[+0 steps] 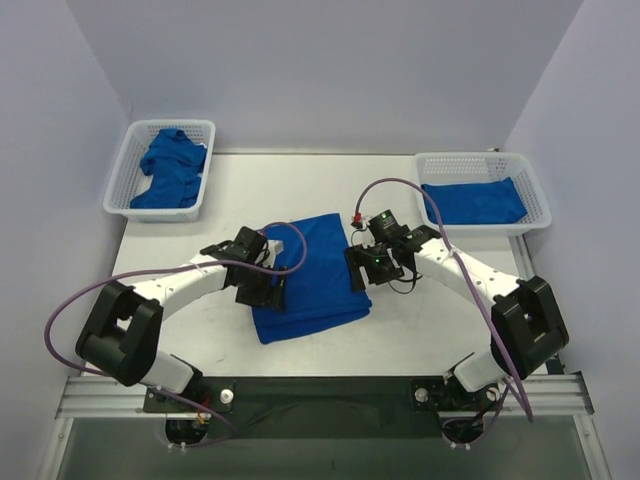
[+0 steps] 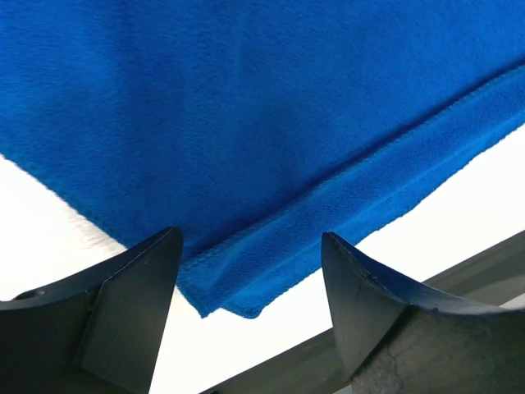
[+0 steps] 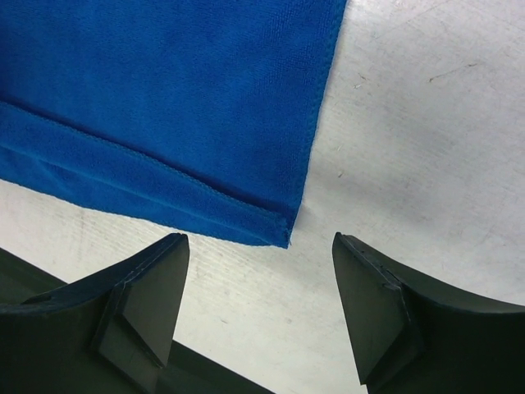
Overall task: Fold and stack the towels
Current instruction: Fold the towel
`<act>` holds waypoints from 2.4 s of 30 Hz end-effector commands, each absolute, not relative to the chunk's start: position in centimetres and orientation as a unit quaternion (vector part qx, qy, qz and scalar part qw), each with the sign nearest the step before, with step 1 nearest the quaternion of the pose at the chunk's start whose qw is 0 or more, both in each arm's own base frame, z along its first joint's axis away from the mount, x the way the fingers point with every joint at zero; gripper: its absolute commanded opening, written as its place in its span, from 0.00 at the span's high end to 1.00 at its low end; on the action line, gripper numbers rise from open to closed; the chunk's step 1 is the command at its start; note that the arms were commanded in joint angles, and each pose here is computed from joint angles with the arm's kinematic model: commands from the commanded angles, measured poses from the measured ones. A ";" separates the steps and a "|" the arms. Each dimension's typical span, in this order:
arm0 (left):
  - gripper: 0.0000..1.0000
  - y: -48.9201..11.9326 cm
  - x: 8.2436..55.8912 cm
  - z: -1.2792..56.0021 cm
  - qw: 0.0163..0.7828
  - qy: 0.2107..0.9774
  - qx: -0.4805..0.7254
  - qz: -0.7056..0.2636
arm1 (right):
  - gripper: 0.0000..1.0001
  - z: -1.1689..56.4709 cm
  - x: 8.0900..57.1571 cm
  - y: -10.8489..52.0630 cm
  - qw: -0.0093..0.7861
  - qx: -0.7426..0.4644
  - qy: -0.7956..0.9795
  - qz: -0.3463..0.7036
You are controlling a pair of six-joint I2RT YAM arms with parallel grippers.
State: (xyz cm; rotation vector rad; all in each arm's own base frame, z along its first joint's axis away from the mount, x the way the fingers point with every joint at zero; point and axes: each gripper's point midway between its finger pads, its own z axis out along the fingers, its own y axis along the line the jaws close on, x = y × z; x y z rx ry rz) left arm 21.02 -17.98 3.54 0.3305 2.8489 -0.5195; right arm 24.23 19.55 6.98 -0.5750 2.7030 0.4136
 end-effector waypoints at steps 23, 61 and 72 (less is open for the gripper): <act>0.40 -19.4 17.2 4.3 0.073 0.967 0.123 -0.209 | 0.28 8.2 24.5 18.5 0.213 -0.188 0.950 0.126; 0.37 -16.0 15.9 7.8 0.121 0.984 -0.010 -0.134 | 0.44 9.2 25.4 20.0 0.230 -0.184 0.943 0.154; 0.40 -15.6 20.2 9.3 0.237 0.953 -0.125 -0.138 | 0.44 9.3 26.0 21.8 0.239 -0.233 0.930 0.153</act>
